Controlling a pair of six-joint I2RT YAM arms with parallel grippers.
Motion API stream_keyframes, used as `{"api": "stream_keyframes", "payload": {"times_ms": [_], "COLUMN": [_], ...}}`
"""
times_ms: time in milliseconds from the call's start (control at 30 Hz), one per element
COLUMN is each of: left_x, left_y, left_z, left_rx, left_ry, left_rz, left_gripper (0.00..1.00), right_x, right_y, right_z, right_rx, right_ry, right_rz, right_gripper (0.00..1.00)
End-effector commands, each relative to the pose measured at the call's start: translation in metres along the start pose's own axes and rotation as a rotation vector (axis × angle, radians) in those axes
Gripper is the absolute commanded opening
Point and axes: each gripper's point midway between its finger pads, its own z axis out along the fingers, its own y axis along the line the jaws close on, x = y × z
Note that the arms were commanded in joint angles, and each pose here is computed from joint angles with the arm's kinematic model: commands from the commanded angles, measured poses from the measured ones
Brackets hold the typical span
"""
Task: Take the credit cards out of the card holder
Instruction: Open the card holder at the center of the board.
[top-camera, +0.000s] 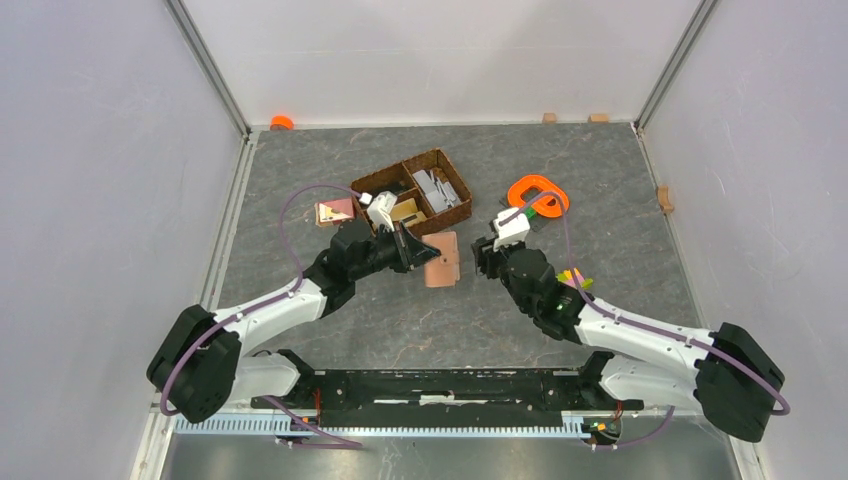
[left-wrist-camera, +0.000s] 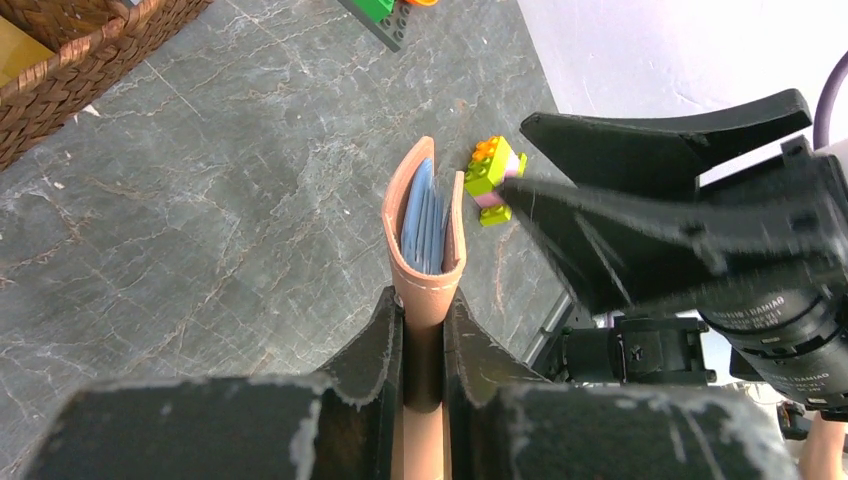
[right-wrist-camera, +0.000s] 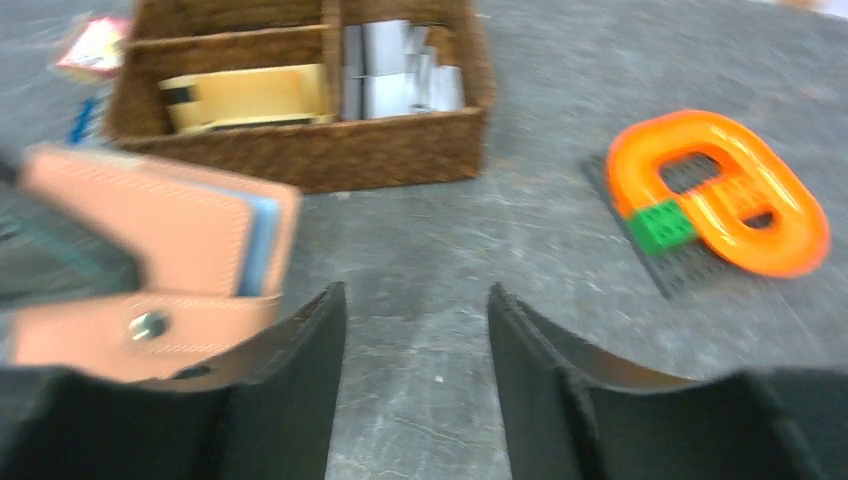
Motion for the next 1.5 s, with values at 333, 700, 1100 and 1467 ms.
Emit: {"api": "stream_keyframes", "payload": {"times_ms": [333, 700, 1100, 1467], "left_x": [-0.016, -0.016, -0.017, -0.031], "left_y": [-0.046, -0.043, -0.036, -0.038], "left_z": [0.003, 0.002, 0.003, -0.01], "left_rx": [0.192, 0.172, 0.133, 0.189], "left_ry": [0.003, -0.002, -0.006, -0.076], "left_rz": [0.03, 0.029, 0.029, -0.018], "left_gripper": [0.02, 0.02, 0.02, 0.02], "right_x": [0.001, 0.01, 0.006, -0.011], "right_y": [0.089, 0.016, -0.011, 0.022], "right_z": [-0.001, 0.01, 0.005, -0.003], "right_rx": [-0.401, 0.022, 0.089, -0.283], "right_ry": [0.015, 0.045, 0.033, -0.049], "right_rz": [-0.097, -0.035, 0.028, 0.176], "right_gripper": [0.85, 0.28, 0.23, 0.87]}}
